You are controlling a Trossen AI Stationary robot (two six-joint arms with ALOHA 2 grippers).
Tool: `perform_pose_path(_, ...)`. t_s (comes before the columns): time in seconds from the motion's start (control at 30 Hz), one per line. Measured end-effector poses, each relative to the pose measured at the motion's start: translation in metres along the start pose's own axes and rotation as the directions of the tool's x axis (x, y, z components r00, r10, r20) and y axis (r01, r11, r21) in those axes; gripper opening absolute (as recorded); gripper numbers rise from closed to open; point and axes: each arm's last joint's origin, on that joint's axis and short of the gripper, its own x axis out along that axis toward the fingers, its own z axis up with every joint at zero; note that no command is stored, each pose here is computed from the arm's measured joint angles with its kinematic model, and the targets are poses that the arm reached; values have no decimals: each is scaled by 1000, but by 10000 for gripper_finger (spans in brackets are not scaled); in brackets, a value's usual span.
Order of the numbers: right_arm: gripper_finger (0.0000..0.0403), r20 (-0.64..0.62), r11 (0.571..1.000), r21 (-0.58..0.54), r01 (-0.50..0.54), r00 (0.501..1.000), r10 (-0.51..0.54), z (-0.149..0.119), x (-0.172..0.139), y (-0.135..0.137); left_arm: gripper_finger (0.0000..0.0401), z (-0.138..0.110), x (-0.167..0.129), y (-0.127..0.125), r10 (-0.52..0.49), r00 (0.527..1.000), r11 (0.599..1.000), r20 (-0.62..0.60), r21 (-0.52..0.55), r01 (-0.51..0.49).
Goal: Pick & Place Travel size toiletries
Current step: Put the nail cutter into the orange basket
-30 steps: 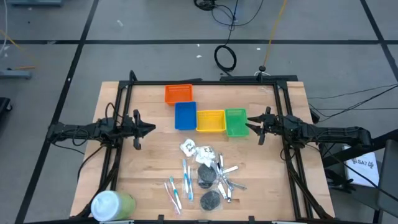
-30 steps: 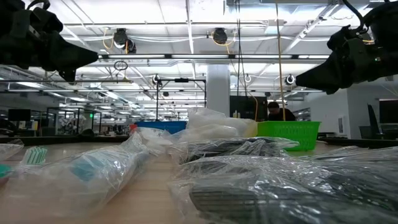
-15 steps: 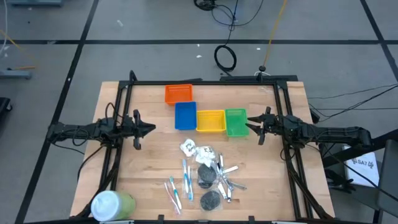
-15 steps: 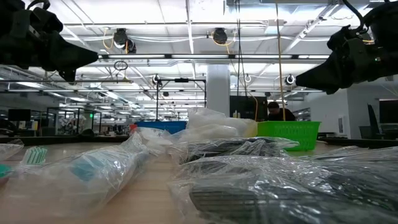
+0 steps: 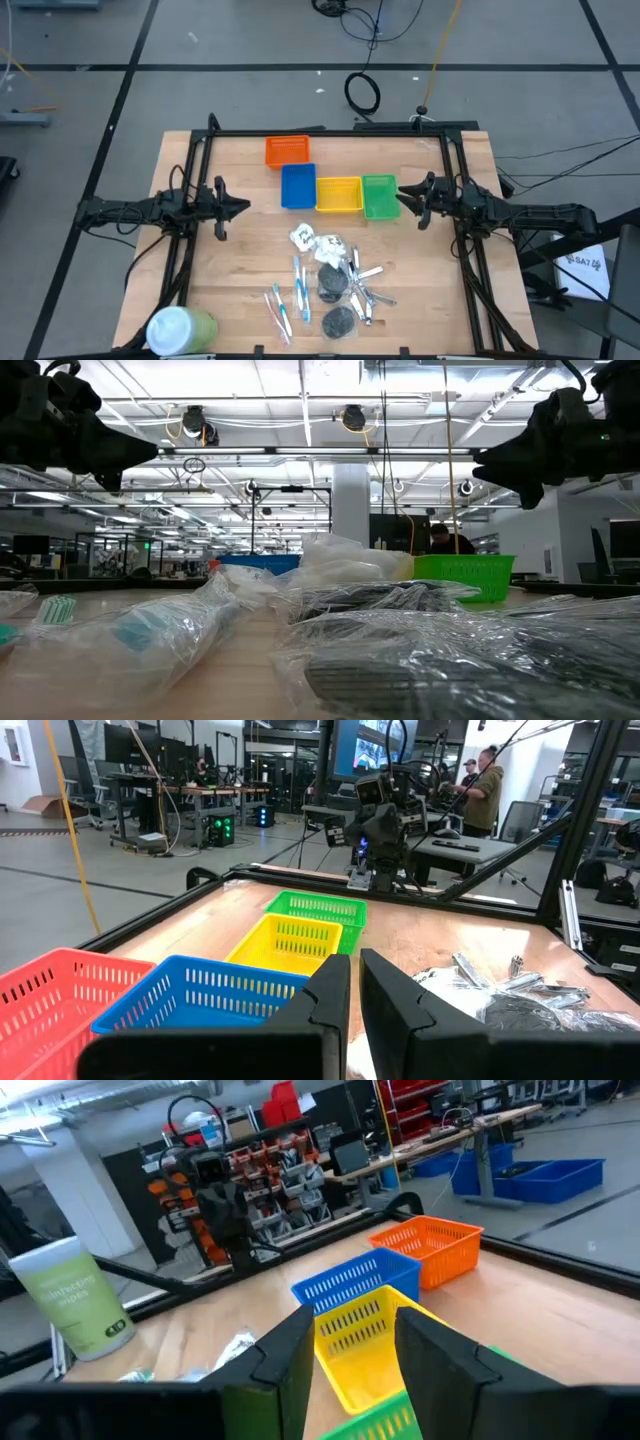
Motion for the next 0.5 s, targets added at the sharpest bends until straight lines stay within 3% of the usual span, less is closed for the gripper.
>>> perform_pose_path(0.1, 130, 23, 997, 67, -33, 999, 31, 3, 0, 2, 26, 0, 0, 0, 0, 1000, 1000, 1, 0, 0)
perform_pose_path(0.17, 130, 42, 974, 79, -212, 977, 209, 8, 0, 9, 26, 0, 0, 0, 0, 1000, 1000, 1, 0, 0)
perform_pose_path(0.23, 130, 90, 903, 83, -421, 906, 414, 16, -2, 20, 26, 0, 0, 0, 0, 1000, 1000, 0, 0, 0)
perform_pose_path(0.3, 132, 140, 830, 69, -553, 829, 541, 22, -5, 32, 26, 0, 0, 0, 0, 1000, 1000, 1, 0, 0)
perform_pose_path(0.4, 142, 87, 787, 1, -617, 784, 614, 28, -3, 56, 26, 0, 0, 0, 0, 1000, 1000, 1, 0, 0)
perform_pose_path(0.5, 165, 5, 800, -93, -593, 803, 596, 43, 3, 87, 26, 0, 0, 0, 0, 1000, 1000, 1, 0, 0)
